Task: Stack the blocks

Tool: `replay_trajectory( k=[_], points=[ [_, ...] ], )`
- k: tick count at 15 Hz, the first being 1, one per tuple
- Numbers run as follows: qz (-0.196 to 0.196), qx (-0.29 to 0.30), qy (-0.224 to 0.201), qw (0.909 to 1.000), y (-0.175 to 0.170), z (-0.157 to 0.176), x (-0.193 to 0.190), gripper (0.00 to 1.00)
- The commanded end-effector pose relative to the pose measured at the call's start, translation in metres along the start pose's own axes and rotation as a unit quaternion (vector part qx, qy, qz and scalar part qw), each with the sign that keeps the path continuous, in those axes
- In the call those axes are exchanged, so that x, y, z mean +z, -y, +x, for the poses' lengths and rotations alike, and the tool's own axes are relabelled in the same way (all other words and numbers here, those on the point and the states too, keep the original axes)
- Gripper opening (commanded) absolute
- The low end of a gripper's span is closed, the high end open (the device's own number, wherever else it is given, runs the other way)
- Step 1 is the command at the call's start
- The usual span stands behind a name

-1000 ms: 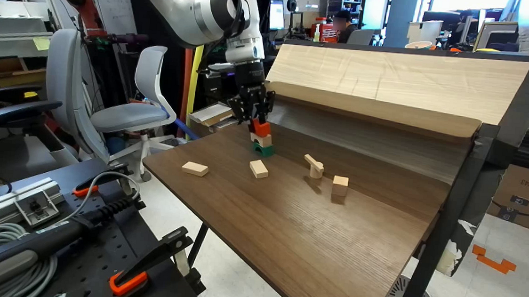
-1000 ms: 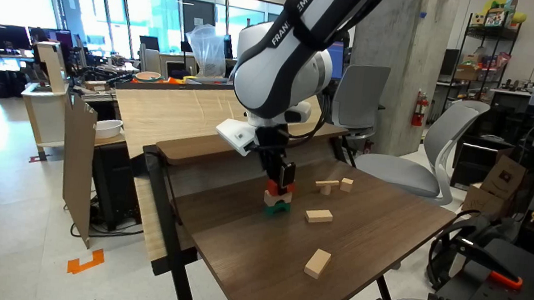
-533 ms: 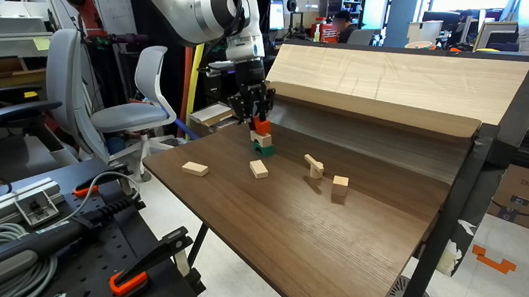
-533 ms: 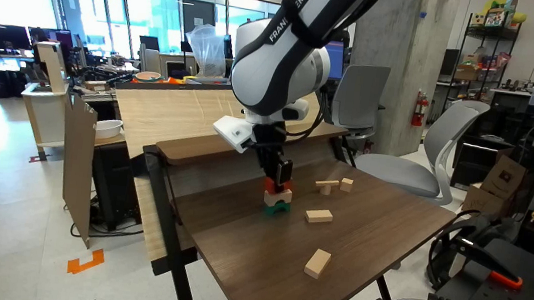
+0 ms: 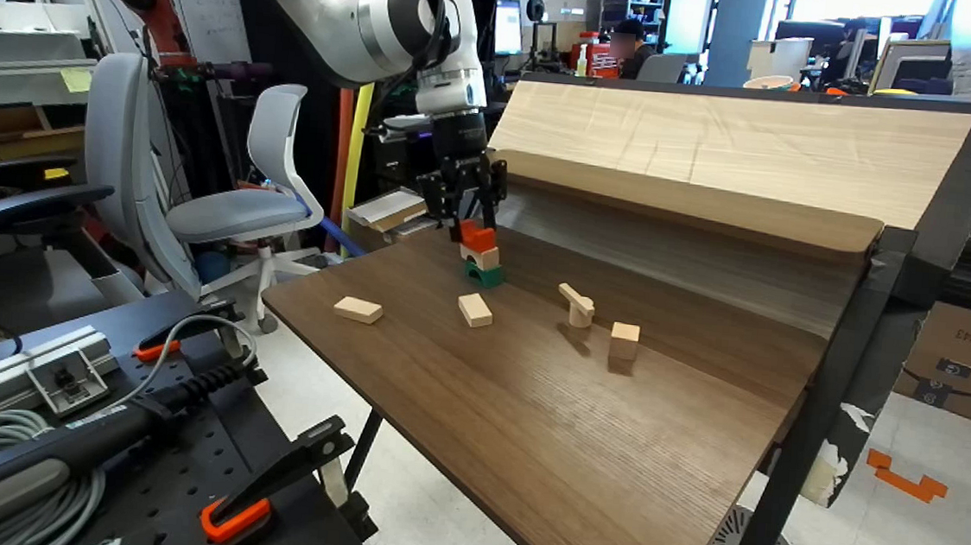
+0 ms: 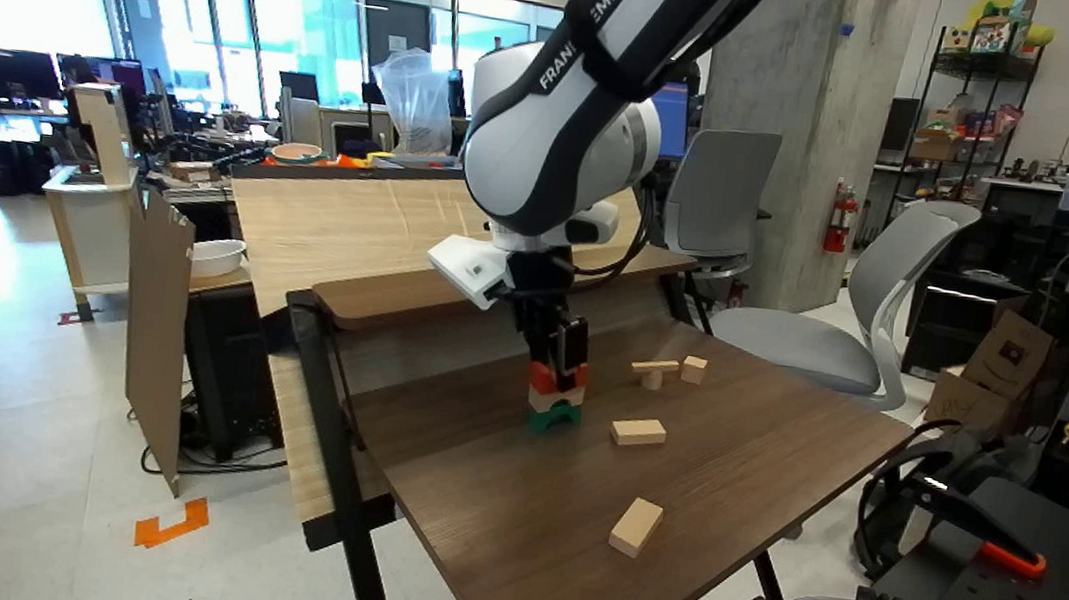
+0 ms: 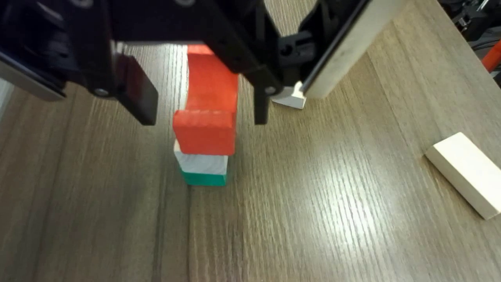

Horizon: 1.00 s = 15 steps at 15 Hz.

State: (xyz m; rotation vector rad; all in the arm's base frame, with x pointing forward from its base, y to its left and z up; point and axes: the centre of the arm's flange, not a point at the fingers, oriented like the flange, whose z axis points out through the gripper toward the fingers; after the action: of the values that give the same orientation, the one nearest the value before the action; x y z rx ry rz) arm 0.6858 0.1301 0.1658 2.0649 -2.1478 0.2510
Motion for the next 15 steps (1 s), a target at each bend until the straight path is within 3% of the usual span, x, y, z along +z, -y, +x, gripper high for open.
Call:
replay_trajectory(
  k=[1, 9, 15],
  points=[
    [0.007, -0.008, -0.001, 0.9999, 0.008, 0.000, 0.000, 0.97],
    [0.006, -0.022, 0.014, 0.9996, -0.009, 0.005, -0.032, 1.00],
    [0.004, -0.012, 0.024, 0.9996, -0.039, 0.031, -0.045, 1.00]
  ],
)
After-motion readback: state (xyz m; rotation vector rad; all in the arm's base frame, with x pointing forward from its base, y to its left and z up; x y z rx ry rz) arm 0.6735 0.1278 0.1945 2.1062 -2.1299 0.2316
